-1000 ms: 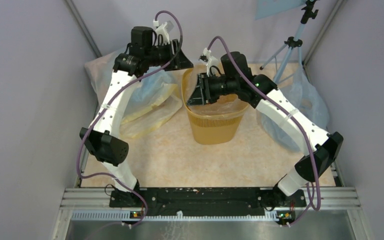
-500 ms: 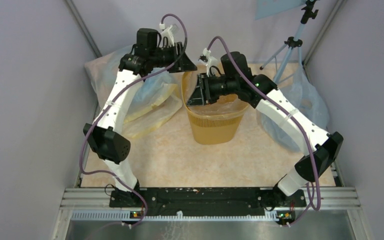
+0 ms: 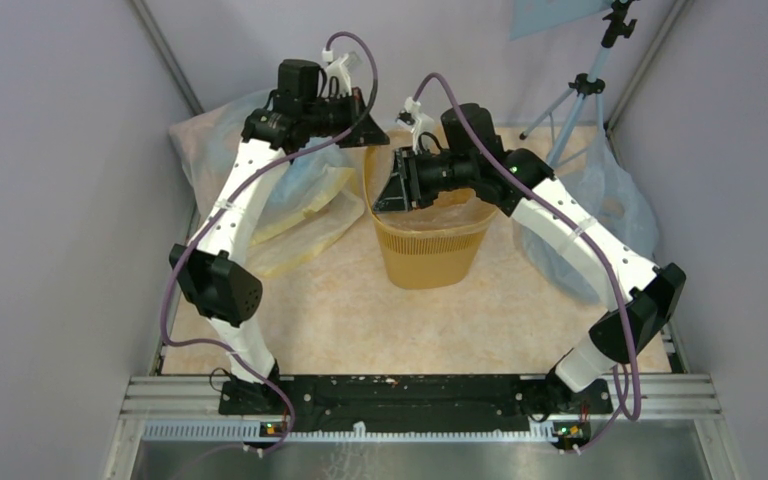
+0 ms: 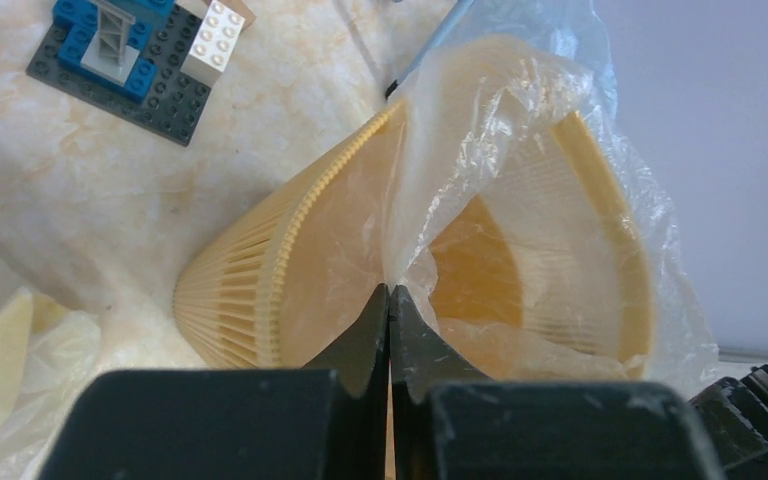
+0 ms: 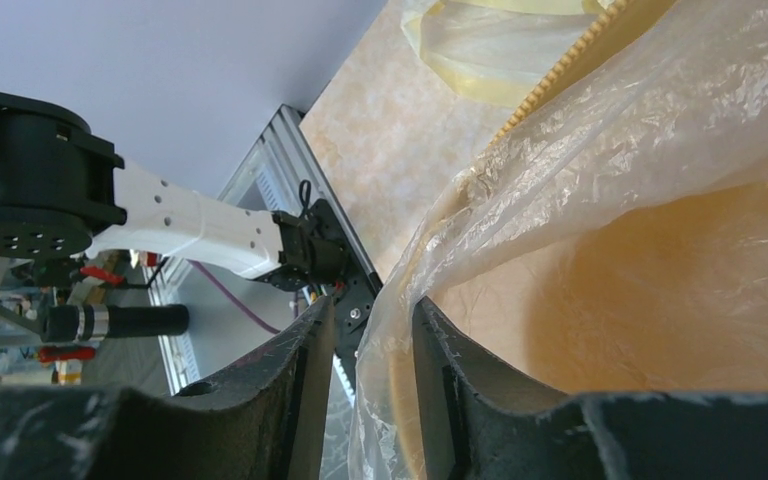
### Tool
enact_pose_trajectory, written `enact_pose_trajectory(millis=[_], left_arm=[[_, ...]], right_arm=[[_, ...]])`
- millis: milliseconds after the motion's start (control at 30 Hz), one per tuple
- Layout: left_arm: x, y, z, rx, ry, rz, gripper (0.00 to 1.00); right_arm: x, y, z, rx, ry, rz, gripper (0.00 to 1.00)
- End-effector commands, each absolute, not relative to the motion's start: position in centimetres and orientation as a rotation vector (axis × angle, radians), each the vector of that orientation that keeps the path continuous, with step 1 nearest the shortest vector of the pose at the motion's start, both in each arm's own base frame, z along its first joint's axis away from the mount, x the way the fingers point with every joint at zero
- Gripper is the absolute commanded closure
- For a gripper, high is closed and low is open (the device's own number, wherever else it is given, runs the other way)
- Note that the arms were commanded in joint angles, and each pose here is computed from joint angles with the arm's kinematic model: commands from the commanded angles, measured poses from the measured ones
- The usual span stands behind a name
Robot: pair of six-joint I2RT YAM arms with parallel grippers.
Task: Put the trash bags into the trash bin
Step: Place the trash bag in the trash bin.
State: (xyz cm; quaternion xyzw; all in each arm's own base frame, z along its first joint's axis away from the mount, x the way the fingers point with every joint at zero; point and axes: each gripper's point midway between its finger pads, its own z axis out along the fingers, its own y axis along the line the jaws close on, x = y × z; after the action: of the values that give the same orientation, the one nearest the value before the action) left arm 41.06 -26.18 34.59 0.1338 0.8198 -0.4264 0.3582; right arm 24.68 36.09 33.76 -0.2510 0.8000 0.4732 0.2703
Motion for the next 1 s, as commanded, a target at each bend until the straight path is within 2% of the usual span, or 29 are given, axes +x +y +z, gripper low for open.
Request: enact_pose_trajectory(millis=[0,167,400,767,967], left_arm=[[41.5,-24.7,36.5,0.346,2.06,-1.041,1.0],[41.4,-24.1,36.4,0.333,2.074,-1.034,1.0],[41.4,-22.9,36.4,0.307,2.086,-1.013,1.0],[41.4,-22.0,36.7,0.29,2.085,-1.015,1.0],[41.2,-22.3,37.4,0.291,2.069,-1.048,1.0]], right_arm=[[24.1,36.8,35.4,-0.744,2.082,1.317,0.65],[23.8,36.9,35.3,-0.757,2.086,1.331,0.66],[23.6,37.1,34.9,-0.775,2.097,1.349,0.78],[23.1,36.8,34.9,-0.803,2.102,1.355,0.73],[23.1,36.8,35.9,-0.811,2.071,1.358,0.9]])
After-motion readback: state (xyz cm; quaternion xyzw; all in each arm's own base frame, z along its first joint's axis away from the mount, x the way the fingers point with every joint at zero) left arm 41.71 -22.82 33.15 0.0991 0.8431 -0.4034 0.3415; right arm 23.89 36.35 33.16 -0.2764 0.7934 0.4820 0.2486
